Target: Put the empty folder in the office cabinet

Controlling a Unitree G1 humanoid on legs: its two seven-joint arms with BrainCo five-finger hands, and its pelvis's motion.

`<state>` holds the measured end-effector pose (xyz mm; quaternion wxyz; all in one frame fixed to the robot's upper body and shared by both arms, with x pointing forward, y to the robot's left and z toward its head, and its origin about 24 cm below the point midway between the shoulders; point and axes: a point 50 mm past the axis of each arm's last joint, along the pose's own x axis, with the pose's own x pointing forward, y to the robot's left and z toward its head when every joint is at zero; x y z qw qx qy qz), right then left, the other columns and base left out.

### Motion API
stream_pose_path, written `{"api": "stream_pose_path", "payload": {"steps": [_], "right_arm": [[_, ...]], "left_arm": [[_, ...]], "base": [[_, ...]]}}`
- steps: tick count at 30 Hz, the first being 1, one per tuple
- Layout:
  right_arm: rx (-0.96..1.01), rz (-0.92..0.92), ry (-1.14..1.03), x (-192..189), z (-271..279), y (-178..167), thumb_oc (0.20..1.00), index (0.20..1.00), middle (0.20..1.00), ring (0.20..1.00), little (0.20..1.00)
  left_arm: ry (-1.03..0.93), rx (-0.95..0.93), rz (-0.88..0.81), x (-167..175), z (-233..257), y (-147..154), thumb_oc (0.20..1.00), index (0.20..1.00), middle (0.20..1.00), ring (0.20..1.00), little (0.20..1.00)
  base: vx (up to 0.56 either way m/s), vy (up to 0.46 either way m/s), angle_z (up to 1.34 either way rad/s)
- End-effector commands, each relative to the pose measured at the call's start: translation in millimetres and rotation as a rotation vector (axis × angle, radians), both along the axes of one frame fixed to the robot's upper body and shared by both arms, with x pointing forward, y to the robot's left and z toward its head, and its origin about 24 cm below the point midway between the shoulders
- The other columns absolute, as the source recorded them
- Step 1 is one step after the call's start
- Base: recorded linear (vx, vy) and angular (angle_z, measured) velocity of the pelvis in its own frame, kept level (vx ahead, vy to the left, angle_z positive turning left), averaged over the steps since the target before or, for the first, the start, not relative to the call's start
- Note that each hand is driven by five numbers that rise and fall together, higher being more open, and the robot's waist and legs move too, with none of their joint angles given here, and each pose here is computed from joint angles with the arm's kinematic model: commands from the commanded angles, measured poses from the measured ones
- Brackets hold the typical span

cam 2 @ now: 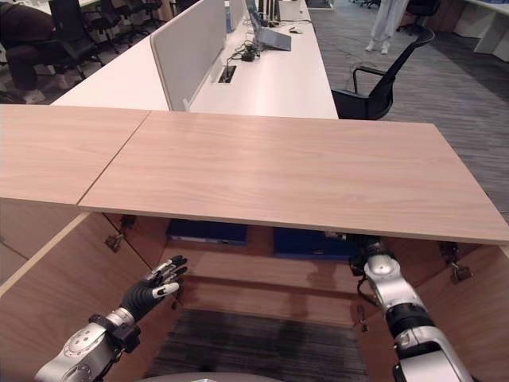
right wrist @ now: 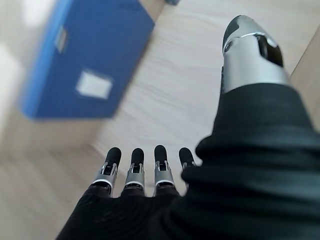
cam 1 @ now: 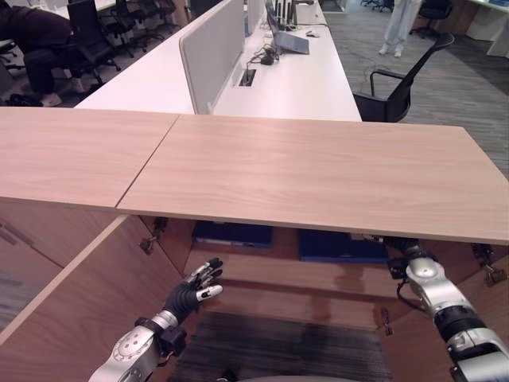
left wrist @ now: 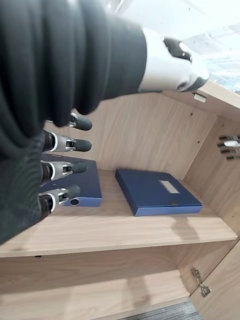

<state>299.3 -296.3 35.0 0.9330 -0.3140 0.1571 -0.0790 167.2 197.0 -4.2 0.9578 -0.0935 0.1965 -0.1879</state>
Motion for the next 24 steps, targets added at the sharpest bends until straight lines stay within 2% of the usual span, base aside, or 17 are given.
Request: {"api": "stream_pose_path", "payload": {"steps": [1, 3, 9, 19, 24], "right_arm": [[-0.149, 0.137, -0.102, 22.7, 37.4, 9.6, 1.0, 1.0, 1.0, 1.0, 1.0], [-0.202, 0.204, -0.108, 26.2, 49.8, 9.7, 1.0, 1.0, 1.0, 1.0, 1.0], [-0.212, 0.245, -0.144, 29.6, 69.0, 10.0, 1.0, 1.0, 1.0, 1.0, 1.0], [-0.189, 0.263, -0.134, 24.5, 60.0, 19.0, 1.0, 1.0, 1.0, 1.0, 1.0], [-0.106, 0.26, -0.176, 38.3, 59.7, 43.1, 1.0, 1.0, 1.0, 1.0, 1.0]], "left_arm": [[-0.154, -0.009, -0.069, 9.5, 24.6, -4.8, 1.0, 1.0, 1.0, 1.0, 1.0], [-0.167, -0.009, -0.064, 13.1, 26.8, -3.7, 1.0, 1.0, 1.0, 1.0, 1.0], [-0.205, 0.002, -0.055, 17.4, 32.3, -3.7, 1.0, 1.0, 1.0, 1.0, 1.0], [-0.199, 0.069, -0.036, 12.6, 33.5, 11.4, 1.0, 1.0, 1.0, 1.0, 1.0], [-0.293, 0.104, -0.005, 23.4, 52.7, 18.2, 1.0, 1.0, 1.0, 1.0, 1.0]], "base": [[-0.01, -0.234, 0.06], [-0.08, -0.321, 0.03], [-0.05, -0.133, 0.15], [-0.02, 0.11, -0.07], [-0.09, 0.255, -0.27]]}}
